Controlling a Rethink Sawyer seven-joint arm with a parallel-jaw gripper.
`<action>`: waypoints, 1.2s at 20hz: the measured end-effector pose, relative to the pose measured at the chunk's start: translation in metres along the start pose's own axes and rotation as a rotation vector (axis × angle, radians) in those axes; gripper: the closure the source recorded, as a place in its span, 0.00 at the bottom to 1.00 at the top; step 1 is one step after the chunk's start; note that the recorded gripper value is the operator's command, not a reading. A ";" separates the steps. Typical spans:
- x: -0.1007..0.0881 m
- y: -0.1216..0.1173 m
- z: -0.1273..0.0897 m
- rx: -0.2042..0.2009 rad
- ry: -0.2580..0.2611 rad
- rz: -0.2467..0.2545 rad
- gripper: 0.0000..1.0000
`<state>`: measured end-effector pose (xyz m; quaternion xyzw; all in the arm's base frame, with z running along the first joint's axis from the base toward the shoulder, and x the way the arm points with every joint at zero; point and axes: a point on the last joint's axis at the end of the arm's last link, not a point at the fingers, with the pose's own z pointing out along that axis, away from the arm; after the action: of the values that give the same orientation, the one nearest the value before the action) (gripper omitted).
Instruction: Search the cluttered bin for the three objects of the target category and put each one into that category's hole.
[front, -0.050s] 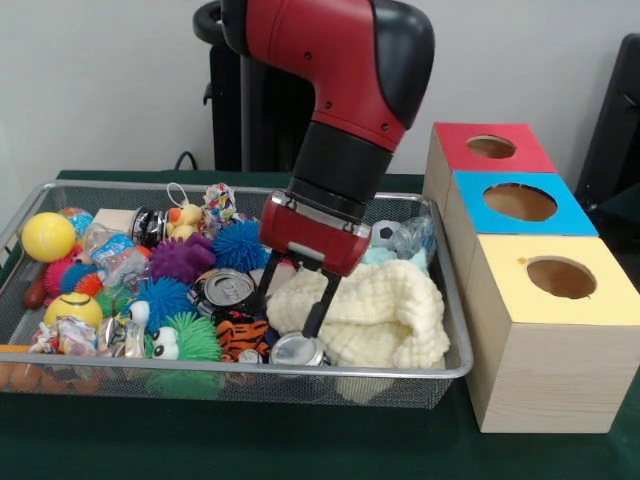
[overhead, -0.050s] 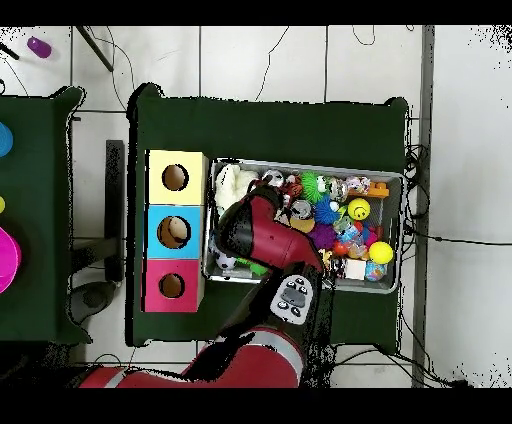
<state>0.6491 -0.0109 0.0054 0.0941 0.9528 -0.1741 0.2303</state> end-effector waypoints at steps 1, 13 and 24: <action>0.003 -0.005 0.000 0.004 -0.001 0.010 0.00; 0.051 -0.088 0.014 0.069 0.037 0.094 0.00; 0.061 -0.079 0.007 0.066 0.025 0.077 0.00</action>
<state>0.5776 -0.0805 -0.0062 0.1404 0.9450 -0.1954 0.2217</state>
